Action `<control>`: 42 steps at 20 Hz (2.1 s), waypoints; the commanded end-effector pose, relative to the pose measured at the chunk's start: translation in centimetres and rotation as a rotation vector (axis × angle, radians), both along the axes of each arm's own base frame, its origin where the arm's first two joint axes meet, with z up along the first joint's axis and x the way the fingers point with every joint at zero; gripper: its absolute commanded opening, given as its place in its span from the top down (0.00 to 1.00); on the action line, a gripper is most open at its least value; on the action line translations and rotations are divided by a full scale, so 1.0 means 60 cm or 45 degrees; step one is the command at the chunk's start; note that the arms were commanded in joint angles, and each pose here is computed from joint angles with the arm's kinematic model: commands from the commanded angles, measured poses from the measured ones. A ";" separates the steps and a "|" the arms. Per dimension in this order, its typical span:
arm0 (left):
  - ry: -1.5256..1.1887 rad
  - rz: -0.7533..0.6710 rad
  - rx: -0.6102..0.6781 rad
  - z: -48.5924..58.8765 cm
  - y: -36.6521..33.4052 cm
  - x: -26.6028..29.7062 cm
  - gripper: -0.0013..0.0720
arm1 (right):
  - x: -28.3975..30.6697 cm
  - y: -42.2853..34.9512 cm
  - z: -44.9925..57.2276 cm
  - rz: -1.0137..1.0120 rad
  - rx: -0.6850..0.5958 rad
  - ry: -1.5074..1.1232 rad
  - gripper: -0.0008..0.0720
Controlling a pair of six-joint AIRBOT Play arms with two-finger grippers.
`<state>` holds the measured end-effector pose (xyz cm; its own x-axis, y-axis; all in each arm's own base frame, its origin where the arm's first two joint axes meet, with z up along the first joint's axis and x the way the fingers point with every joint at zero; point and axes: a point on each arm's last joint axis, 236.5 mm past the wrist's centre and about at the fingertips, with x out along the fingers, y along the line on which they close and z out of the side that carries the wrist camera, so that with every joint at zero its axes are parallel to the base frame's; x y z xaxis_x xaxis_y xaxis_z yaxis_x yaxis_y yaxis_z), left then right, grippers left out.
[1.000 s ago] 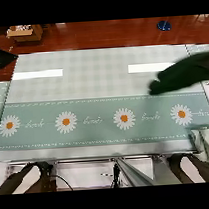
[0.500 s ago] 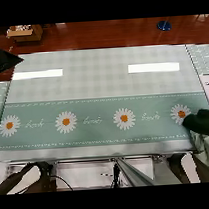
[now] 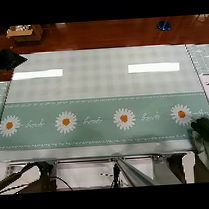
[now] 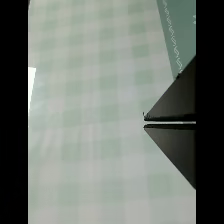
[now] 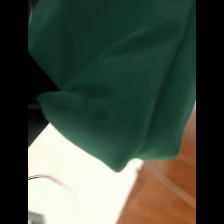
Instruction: Fold the shirts.
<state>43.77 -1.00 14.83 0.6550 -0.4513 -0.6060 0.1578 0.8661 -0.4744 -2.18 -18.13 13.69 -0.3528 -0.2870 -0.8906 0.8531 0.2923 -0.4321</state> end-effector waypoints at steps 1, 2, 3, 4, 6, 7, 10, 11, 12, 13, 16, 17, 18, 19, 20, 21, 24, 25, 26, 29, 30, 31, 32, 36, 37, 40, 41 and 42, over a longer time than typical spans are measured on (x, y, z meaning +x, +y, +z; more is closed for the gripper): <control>-0.037 0.051 0.026 -0.001 0.028 0.015 0.90 | -0.076 0.021 -0.035 -0.117 0.013 0.182 0.96; -0.038 0.069 0.026 -0.001 0.038 0.015 0.90 | -0.089 0.020 -0.043 -0.116 0.003 0.230 0.96; -0.037 0.087 0.026 -0.001 0.048 0.014 0.90 | -0.099 0.018 -0.051 -0.110 -0.012 0.267 0.96; -0.037 0.105 0.026 -0.001 0.059 0.014 0.90 | -0.103 0.015 -0.062 -0.097 -0.016 0.289 0.96; -0.037 0.134 0.026 -0.001 0.075 0.013 0.90 | -0.106 0.007 -0.082 -0.067 -0.010 0.321 0.96; -0.037 0.144 0.027 -0.001 0.082 0.012 0.90 | -0.107 0.005 -0.091 -0.052 -0.004 0.332 0.96; -0.038 0.171 0.028 0.000 0.097 0.011 0.90 | -0.110 0.004 -0.112 -0.028 0.015 0.359 0.95; -0.039 0.179 0.028 0.000 0.101 0.010 0.90 | -0.116 0.001 -0.114 -0.023 0.009 0.388 0.95; -0.041 0.184 0.029 0.002 0.104 0.009 0.90 | -0.120 -0.003 -0.113 -0.018 0.000 0.410 0.96; -0.043 0.185 0.030 0.003 0.104 0.009 0.90 | -0.122 -0.006 -0.114 -0.010 -0.009 0.422 0.96; -0.044 0.184 0.030 0.004 0.104 0.009 0.90 | -0.121 -0.018 -0.112 0.025 -0.032 0.432 0.78; -0.044 0.184 0.030 0.004 0.104 0.009 0.90 | -0.119 -0.023 -0.112 0.051 -0.036 0.435 0.49; -0.044 0.184 0.030 0.004 0.104 0.009 0.90 | -0.116 -0.030 -0.111 0.066 -0.057 0.429 0.33; -0.044 0.184 0.030 0.004 0.104 0.009 0.90 | -0.113 -0.038 -0.110 0.080 -0.079 0.422 0.32; -0.044 0.183 0.029 0.004 0.103 0.009 0.90 | -0.109 -0.045 -0.108 0.092 -0.100 0.413 0.32; -0.051 0.180 0.015 0.007 0.099 0.010 0.77 | -0.103 -0.053 -0.100 0.100 -0.124 0.400 0.32; -0.120 0.156 -0.084 0.040 0.076 0.020 0.40 | 0.012 -0.140 -0.047 0.221 -0.335 0.052 0.32; -0.172 0.116 -0.089 0.058 0.062 0.025 0.40 | 0.093 -0.169 -0.015 0.306 -0.408 -0.190 0.32; -0.213 0.069 -0.062 0.072 0.047 0.029 0.40 | 0.180 -0.184 0.022 0.407 -0.450 -0.441 0.32; -0.244 -0.038 0.130 0.076 -0.001 0.044 0.41 | 0.403 -0.163 0.134 0.595 -0.393 -1.122 0.43; -0.201 -0.040 0.227 0.058 -0.007 0.047 0.41 | 0.448 -0.135 0.137 0.673 -0.299 -1.187 0.43; -0.130 -0.048 0.322 0.035 -0.016 0.045 0.41 | 0.490 -0.093 0.126 0.800 -0.188 -1.182 0.43; -0.057 -0.061 0.392 0.013 -0.028 0.038 0.41 | 0.522 -0.045 0.106 0.951 -0.089 -1.125 0.43; 0.181 -0.272 0.512 -0.059 -0.131 -0.020 0.40 | 0.596 0.107 0.040 1.464 0.044 -0.770 0.42; 0.205 -0.341 0.517 -0.069 -0.163 -0.034 0.39 | 0.608 0.135 0.031 1.556 0.036 -0.699 0.42; 0.253 -0.445 0.547 -0.099 -0.226 -0.052 0.22 | 0.645 0.201 0.011 1.615 0.004 -0.628 0.24; 0.288 -0.453 0.560 -0.113 -0.237 -0.057 0.22 | 0.651 0.223 -0.002 1.612 0.038 -0.621 0.24; 0.326 -0.451 0.572 -0.126 -0.242 -0.061 0.22 | 0.652 0.239 -0.016 1.607 0.077 -0.605 0.24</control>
